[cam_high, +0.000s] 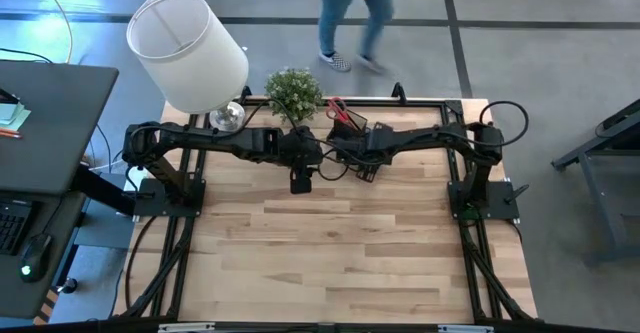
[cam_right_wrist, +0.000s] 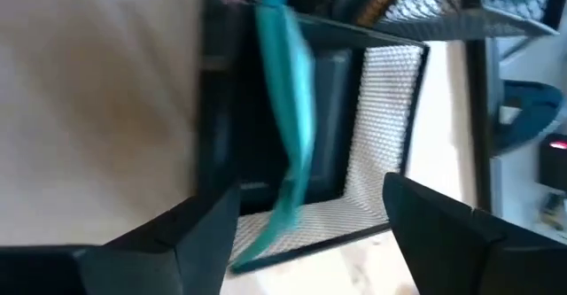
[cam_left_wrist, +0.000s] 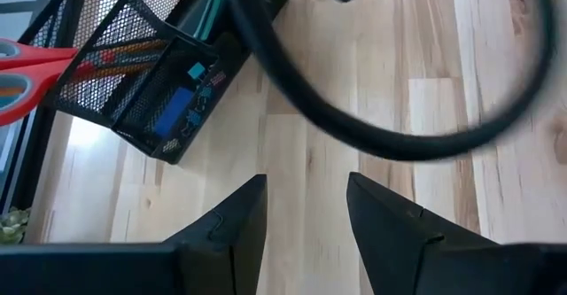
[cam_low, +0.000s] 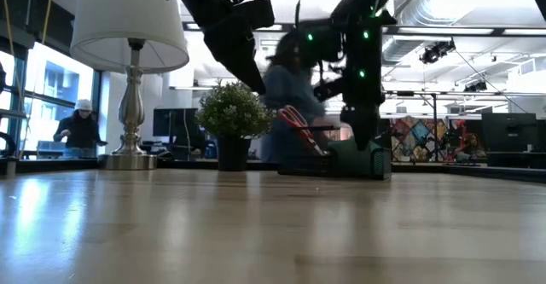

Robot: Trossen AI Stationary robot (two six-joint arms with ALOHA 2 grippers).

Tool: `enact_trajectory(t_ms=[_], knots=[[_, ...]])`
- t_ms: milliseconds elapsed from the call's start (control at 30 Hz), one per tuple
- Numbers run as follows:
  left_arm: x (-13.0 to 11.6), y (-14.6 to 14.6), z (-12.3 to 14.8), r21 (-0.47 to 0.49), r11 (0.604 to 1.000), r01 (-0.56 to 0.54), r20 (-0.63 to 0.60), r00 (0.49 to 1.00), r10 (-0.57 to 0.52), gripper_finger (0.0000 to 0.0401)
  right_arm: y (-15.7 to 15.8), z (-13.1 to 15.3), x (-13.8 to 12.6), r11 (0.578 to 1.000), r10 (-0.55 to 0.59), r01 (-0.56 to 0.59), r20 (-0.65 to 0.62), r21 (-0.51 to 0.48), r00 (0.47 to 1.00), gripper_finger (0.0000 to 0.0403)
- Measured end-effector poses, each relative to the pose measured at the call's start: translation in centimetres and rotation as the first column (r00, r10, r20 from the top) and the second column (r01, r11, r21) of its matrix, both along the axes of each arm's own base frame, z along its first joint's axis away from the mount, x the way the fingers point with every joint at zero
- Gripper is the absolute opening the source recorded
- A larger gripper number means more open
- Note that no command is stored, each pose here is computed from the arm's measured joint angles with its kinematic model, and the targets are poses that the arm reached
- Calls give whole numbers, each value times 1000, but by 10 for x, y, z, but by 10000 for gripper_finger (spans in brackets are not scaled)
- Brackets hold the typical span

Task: Pick and place office supplies into organizer
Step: Put the blue sticky notes in the black desk organizer

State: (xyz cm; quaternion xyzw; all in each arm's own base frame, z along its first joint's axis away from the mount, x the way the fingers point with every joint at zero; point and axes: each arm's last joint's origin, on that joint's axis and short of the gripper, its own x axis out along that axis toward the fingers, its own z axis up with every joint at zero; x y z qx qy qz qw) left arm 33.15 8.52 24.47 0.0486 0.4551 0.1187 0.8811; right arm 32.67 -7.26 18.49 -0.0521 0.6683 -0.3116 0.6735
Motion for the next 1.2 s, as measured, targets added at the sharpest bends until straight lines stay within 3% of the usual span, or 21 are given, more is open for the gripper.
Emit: enact_trajectory(t_ms=[267, 633, 900, 1200], knots=[[2, 0, 1, 5, 1000, 0, 21, 1000, 0, 145, -7, -17, -9, 998, 5, -8, -34, -68, 999, 206], [2, 0, 2, 6, 1000, 0, 26, 1000, 0, 145, -8, -21, -3, 994, 62, -61, 11, -89, 998, 12], [2, 0, 2, 6, 1000, 0, 25, 1000, 0, 145, -7, -1, -11, 991, 59, -56, 18, -125, 998, 5], [5, 1, 4, 17, 1000, -1, 60, 998, 0, 145, 4, 68, -38, 991, 42, -5, 273, -136, 961, 4]])
